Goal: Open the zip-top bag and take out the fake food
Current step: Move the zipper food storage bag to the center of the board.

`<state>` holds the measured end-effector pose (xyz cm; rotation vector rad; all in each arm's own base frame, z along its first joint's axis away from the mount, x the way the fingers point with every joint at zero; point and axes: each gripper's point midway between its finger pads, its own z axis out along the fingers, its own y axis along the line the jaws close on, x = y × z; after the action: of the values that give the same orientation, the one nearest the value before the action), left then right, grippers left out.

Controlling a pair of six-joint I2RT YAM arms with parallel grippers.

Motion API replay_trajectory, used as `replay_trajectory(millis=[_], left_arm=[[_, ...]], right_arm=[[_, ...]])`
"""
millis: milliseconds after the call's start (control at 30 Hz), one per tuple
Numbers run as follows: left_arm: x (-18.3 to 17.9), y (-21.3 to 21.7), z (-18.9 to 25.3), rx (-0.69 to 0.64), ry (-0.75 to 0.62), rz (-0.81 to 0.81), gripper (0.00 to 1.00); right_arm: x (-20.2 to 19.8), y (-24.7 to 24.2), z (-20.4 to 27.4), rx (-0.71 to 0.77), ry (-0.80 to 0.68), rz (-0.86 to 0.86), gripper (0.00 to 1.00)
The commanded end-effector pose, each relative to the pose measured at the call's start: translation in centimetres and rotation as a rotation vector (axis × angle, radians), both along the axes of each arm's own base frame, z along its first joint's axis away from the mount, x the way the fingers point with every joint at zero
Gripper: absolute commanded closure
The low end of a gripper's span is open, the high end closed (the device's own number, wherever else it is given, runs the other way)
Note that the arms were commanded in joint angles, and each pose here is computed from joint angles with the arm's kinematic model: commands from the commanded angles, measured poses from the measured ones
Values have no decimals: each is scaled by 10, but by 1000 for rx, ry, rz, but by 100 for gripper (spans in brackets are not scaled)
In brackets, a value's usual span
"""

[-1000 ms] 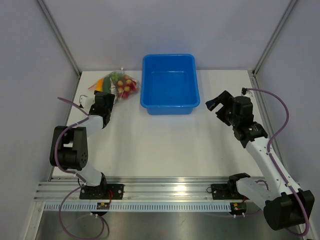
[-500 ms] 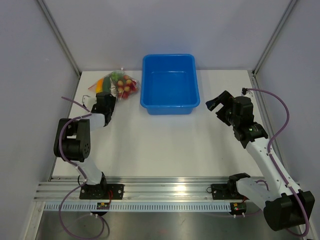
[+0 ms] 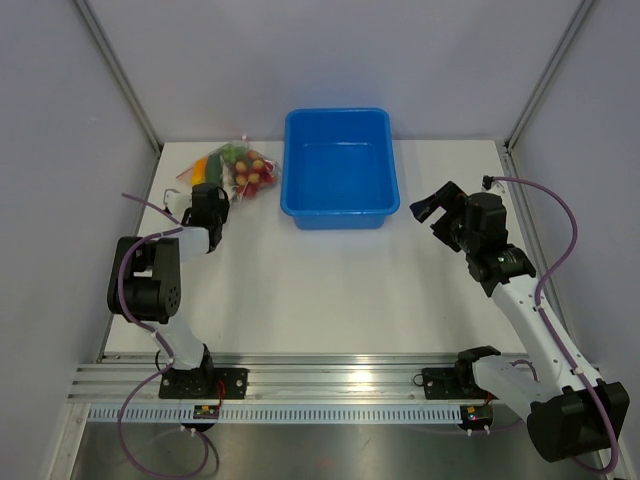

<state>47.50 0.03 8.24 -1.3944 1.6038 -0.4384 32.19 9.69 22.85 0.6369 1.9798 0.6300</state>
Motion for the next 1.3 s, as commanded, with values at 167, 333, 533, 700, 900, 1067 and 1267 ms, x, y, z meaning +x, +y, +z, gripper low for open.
replay_trajectory(millis=[167, 333, 533, 700, 900, 1067, 1267], left_arm=[[10, -1, 31, -4, -95, -25, 100], [-1, -2, 31, -12, -94, -22, 100], [-24, -4, 30, -66, -106, -4, 100], [-46, -7, 33, -74, -81, -19, 100], [-80, -9, 27, -63, -17, -36, 100], [-122, -13, 22, -66, -12, -51, 100], [-159, -37, 24, -44, -39, -145, 100]], right_arm=[[1, 8, 14, 12, -58, 44, 1], [1, 8, 14, 12, -58, 44, 1], [2, 8, 13, 12, -56, 46, 1], [3, 10, 11, 14, -48, 53, 1], [4, 11, 8, 13, -40, 59, 1], [5, 12, 6, 16, -35, 61, 1], [5, 13, 6, 18, -33, 67, 1]])
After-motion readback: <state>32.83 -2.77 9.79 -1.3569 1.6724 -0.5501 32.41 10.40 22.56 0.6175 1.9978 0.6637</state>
